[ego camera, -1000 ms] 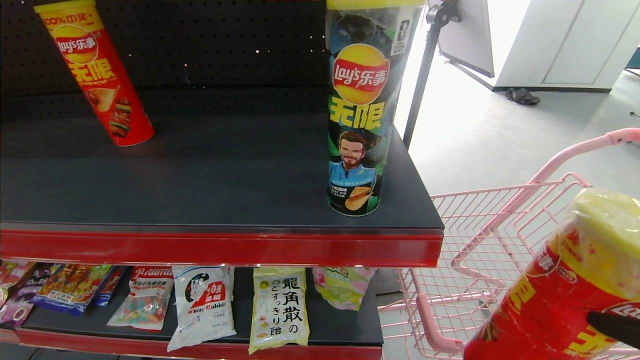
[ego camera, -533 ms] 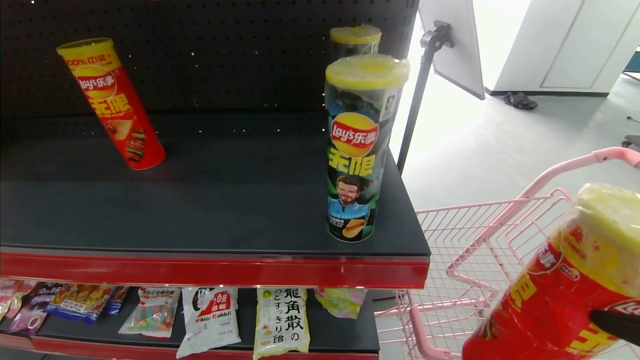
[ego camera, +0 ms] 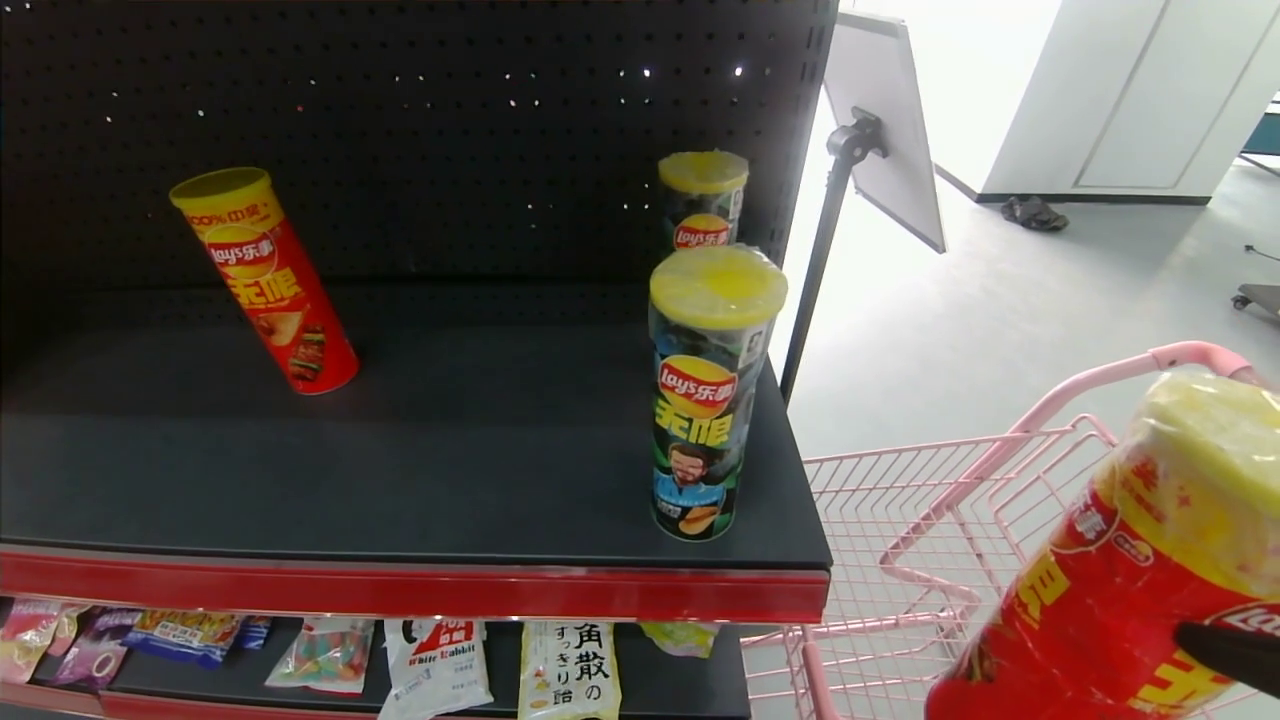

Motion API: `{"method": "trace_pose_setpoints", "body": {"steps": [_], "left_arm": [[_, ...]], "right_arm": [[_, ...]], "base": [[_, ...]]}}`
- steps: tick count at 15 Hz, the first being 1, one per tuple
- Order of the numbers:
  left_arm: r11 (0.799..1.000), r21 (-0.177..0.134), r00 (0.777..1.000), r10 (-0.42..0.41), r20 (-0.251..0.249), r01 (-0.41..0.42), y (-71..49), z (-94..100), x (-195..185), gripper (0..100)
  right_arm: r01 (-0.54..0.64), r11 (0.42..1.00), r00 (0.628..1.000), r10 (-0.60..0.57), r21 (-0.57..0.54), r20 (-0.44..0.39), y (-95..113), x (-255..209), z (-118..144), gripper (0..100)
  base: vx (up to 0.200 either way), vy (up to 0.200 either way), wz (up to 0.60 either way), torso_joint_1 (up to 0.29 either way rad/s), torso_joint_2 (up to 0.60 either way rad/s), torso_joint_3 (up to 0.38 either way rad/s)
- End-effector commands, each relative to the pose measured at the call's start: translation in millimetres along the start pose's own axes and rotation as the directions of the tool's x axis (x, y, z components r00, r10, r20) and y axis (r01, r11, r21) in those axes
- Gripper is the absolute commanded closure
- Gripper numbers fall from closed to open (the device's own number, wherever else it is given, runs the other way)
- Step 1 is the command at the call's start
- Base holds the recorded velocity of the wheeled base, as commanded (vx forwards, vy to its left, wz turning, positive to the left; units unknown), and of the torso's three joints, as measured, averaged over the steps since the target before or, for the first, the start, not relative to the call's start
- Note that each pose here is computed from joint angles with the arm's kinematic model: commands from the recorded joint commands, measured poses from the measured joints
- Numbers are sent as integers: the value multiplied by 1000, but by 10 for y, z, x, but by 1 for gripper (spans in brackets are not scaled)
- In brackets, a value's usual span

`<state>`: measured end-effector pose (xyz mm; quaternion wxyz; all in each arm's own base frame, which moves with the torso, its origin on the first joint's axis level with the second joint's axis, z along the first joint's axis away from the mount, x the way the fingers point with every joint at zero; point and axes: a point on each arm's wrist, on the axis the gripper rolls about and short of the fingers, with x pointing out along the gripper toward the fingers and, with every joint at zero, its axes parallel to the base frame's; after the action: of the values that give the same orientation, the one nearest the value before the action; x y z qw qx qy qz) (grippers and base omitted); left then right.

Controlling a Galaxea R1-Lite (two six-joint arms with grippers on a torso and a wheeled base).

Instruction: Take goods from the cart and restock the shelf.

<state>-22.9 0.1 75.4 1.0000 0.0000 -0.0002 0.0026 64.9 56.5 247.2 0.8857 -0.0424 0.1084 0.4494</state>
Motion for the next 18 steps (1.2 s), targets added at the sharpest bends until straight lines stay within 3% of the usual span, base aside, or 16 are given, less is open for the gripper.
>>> {"method": "trace_pose_setpoints", "body": {"steps": [1,18], "left_arm": [[1000,0,1000,1,0,-1,0,1,1,0],[1000,2,1000,1,0,-1,-1,1,1,0]], "right_arm": [[-1,1000,1000,1,-1,0,3,-7,-8,100],[42,999,999,-42,2,-3,15,-73,-115,100]], "base": [[0,0,0,134,-330,-178],[0,0,0,2,-6,-4]]}}
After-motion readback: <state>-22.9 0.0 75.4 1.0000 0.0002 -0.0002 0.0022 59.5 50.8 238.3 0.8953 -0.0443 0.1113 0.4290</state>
